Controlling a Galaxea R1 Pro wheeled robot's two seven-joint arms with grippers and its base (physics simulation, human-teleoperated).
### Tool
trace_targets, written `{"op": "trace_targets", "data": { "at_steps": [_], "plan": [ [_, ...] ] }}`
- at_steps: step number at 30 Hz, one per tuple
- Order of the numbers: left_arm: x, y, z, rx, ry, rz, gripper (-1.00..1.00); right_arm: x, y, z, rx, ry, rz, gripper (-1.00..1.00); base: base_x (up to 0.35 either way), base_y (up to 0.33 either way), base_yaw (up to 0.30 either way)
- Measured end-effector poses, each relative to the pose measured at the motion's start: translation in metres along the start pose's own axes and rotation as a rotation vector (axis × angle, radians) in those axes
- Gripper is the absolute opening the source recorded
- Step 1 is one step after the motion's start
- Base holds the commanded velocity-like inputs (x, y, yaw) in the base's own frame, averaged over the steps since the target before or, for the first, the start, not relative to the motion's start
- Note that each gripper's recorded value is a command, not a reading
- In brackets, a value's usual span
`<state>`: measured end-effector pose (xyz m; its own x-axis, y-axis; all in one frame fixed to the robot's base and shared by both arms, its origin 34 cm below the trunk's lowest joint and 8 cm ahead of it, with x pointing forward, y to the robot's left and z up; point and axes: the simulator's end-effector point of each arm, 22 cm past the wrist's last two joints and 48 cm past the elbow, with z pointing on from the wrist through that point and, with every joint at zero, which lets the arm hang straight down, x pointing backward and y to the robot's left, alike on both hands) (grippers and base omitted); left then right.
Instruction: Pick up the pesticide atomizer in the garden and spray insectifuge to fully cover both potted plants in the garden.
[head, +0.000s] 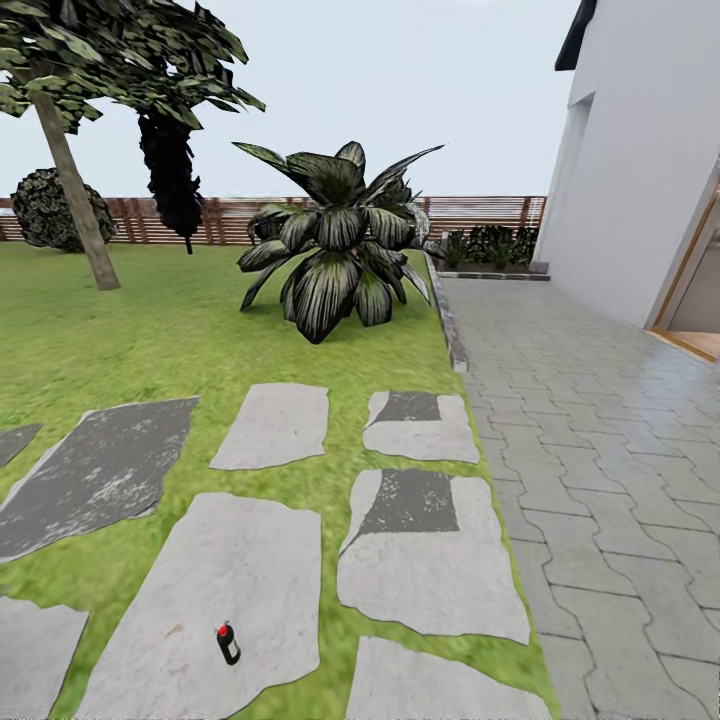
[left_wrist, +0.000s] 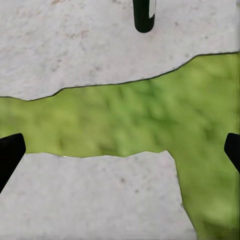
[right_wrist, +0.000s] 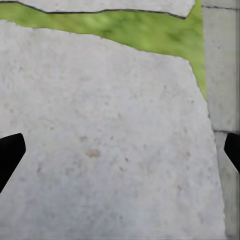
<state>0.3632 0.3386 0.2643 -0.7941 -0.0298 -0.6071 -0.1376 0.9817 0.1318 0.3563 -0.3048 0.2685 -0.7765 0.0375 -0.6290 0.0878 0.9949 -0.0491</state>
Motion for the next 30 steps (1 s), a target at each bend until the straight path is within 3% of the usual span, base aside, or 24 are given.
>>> {"op": "trace_targets", "data": {
  "at_steps": [4, 7, 11, 16, 23, 30],
  "plan": [
    [-0.012, -0.001, 0.004, 0.001, -0.018, -0.004, 1.00, -0.004, -0.005, 0.001, 0.007, -0.009, -0.004, 1.00, -0.008, -0.005, 0.000],
    [-0.035, -0.007, 0.010, 0.009, -0.054, -0.009, 1.00, -0.027, -0.007, 0.004, 0.007, -0.056, -0.007, 1.00, -0.002, -0.001, 0.000],
    [-0.110, -0.018, 0.031, 0.020, -0.147, -0.023, 1.00, -0.118, -0.008, 0.007, 0.008, -0.247, -0.009, 1.00, 0.000, 0.000, 0.000],
    [-0.164, -0.019, 0.041, 0.021, -0.215, -0.032, 1.00, -0.216, -0.007, -0.005, 0.009, -0.435, -0.007, 1.00, 0.000, 0.000, 0.000],
    [-0.175, -0.012, 0.041, 0.007, -0.243, -0.041, 1.00, -0.290, -0.008, -0.007, 0.013, -0.471, 0.003, 1.00, 0.000, 0.000, 0.000],
    [-0.172, -0.014, 0.041, 0.015, -0.242, -0.023, 1.00, -0.299, -0.006, -0.009, 0.009, -0.477, -0.001, 1.00, 0.000, 0.000, 0.000]
  ]
}}
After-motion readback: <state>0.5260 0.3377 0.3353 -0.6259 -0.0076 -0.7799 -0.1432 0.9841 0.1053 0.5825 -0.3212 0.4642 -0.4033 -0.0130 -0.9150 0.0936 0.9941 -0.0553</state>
